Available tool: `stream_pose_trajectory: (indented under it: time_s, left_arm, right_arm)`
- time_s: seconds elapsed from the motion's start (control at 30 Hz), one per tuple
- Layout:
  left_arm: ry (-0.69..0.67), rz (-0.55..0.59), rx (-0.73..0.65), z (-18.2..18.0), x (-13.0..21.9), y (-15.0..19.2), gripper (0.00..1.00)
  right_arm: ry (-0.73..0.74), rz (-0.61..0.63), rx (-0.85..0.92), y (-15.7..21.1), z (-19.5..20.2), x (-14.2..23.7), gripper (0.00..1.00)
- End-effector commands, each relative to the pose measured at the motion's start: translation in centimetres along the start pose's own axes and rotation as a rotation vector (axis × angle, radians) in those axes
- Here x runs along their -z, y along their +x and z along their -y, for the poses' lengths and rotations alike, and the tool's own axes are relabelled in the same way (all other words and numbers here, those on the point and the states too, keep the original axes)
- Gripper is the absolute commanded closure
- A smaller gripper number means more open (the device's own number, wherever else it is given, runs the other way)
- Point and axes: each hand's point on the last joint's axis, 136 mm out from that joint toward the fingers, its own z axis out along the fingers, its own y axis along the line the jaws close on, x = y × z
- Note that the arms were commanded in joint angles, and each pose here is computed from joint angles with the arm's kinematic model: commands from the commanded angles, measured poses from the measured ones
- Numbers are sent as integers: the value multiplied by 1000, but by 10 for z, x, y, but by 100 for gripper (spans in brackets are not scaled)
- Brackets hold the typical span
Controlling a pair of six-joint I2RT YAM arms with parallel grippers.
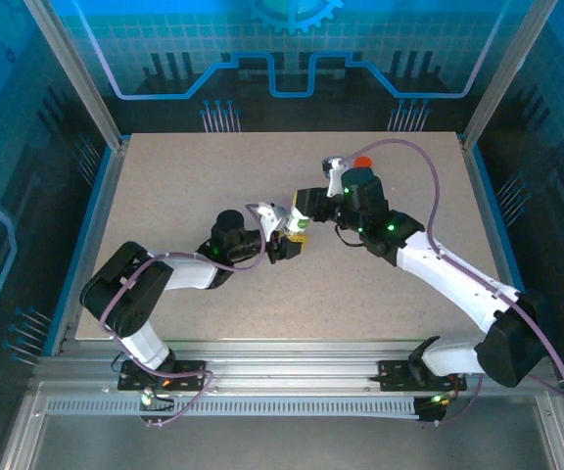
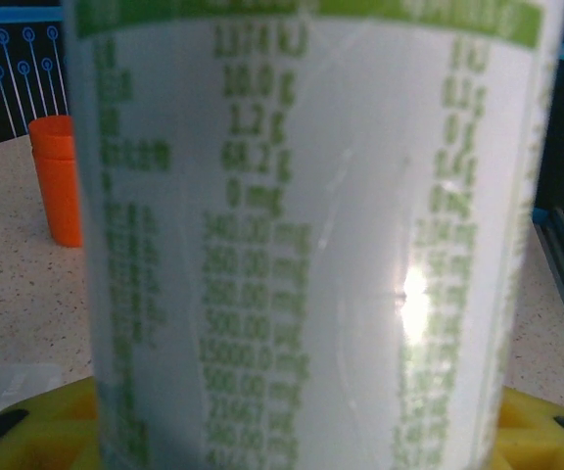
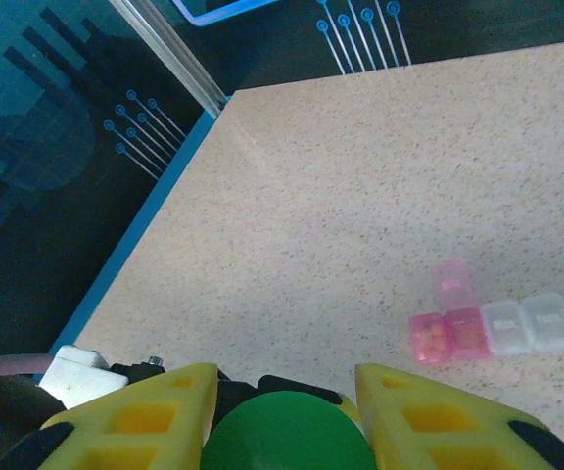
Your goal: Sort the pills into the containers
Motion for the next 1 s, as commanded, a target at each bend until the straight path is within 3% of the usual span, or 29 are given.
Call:
stream_pose_trajectory:
  time_s: [0.0, 0.33, 0.5, 0.57, 0.67, 0.77, 0.87, 0.97]
  left_arm:
    - [-11, 21, -43, -3, -4, -14, 100]
    - [-12, -22, -48, -2, -6, -9, 100]
    - [-3, 12, -45, 0, -6, -13, 100]
    - [10, 35, -35, 2, -7, -15, 100]
    - [18, 69, -2, 1, -7, -21, 100]
    - [1, 79, 30, -2, -8, -27, 100]
    - [-9, 87, 44, -4, -8, -33, 100]
    - [-13, 91, 64, -5, -10, -36, 100]
  right_arm:
    - [172, 29, 122, -6, 28, 9, 100]
    - [296, 36, 265, -10, 42, 16, 100]
    - [174, 68, 210, -17, 22, 21, 100]
    - [83, 70, 146, -21, 10, 25, 88]
    - [-34, 78, 55, -28, -3, 36, 55]
    - [-78, 74, 31, -31, -13, 48, 37]
    - [-79, 61, 20, -30, -13, 51, 30]
    - [-80, 52, -13, -26, -7, 46, 29]
